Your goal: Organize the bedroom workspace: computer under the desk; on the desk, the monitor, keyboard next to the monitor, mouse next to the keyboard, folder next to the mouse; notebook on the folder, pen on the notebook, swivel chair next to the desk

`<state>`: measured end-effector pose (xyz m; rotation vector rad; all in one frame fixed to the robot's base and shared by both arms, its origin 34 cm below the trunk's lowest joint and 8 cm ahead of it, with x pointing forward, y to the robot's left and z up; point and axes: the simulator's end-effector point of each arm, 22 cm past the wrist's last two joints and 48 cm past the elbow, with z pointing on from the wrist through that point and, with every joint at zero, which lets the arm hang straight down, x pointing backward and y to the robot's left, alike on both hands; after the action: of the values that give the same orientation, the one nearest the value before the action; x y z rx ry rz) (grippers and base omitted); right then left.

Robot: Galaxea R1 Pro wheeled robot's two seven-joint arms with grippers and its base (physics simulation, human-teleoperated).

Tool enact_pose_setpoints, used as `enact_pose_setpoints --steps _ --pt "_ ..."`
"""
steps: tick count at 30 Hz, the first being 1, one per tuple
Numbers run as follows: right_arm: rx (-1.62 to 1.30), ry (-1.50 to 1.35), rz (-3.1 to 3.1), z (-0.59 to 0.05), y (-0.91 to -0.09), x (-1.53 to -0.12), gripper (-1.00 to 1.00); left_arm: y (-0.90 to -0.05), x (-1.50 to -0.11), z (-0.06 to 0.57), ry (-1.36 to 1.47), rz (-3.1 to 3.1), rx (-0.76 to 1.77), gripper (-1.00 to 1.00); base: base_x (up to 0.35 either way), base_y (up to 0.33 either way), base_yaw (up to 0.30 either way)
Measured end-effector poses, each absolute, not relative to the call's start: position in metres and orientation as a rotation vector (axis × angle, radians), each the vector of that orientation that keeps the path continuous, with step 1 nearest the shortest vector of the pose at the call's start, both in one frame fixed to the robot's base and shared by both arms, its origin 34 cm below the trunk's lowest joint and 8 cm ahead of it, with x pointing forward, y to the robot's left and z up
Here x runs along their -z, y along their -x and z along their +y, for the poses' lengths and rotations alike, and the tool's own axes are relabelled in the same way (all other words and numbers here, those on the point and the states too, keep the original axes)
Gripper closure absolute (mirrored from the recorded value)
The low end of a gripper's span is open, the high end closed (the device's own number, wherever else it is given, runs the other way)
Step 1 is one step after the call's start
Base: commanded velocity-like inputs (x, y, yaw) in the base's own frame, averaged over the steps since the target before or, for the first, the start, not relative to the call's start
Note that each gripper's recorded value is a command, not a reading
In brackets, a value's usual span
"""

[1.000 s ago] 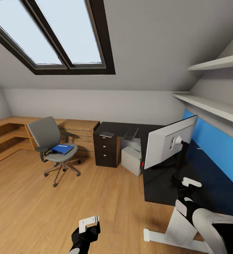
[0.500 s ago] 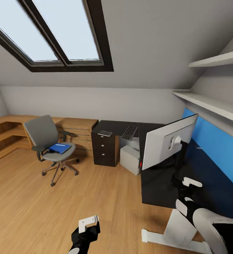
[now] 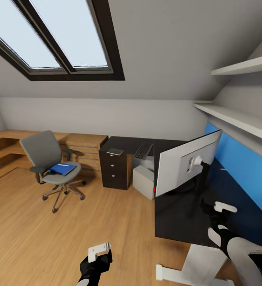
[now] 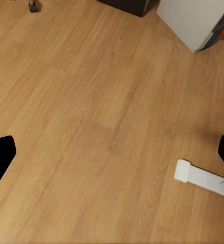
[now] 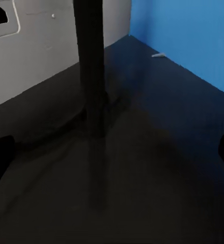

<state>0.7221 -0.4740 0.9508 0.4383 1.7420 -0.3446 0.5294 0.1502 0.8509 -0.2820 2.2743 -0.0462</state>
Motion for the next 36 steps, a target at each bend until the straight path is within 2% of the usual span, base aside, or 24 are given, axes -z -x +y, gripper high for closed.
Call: enact_pose_setpoints --steps 11,22,36 --pt "0.265 -0.261 1.805 -0.451 -0.737 -0.949 -1.0 -0.531 -0.853 0.149 0.283 2.271 0.051 -1.0 0.19 -0.168 0.0" --pt "0.15 -0.147 1.798 -0.423 -0.742 -0.949 -1.0 -0.552 -0.894 0.147 0.297 2.177 0.09 -1.0 0.015 -0.014 0.0" --pt "0.174 -0.167 1.744 -0.43 -0.748 -0.952 -1.0 -0.536 -0.862 0.139 0.248 2.341 0.105 -1.0 0.0 0.0 0.0"
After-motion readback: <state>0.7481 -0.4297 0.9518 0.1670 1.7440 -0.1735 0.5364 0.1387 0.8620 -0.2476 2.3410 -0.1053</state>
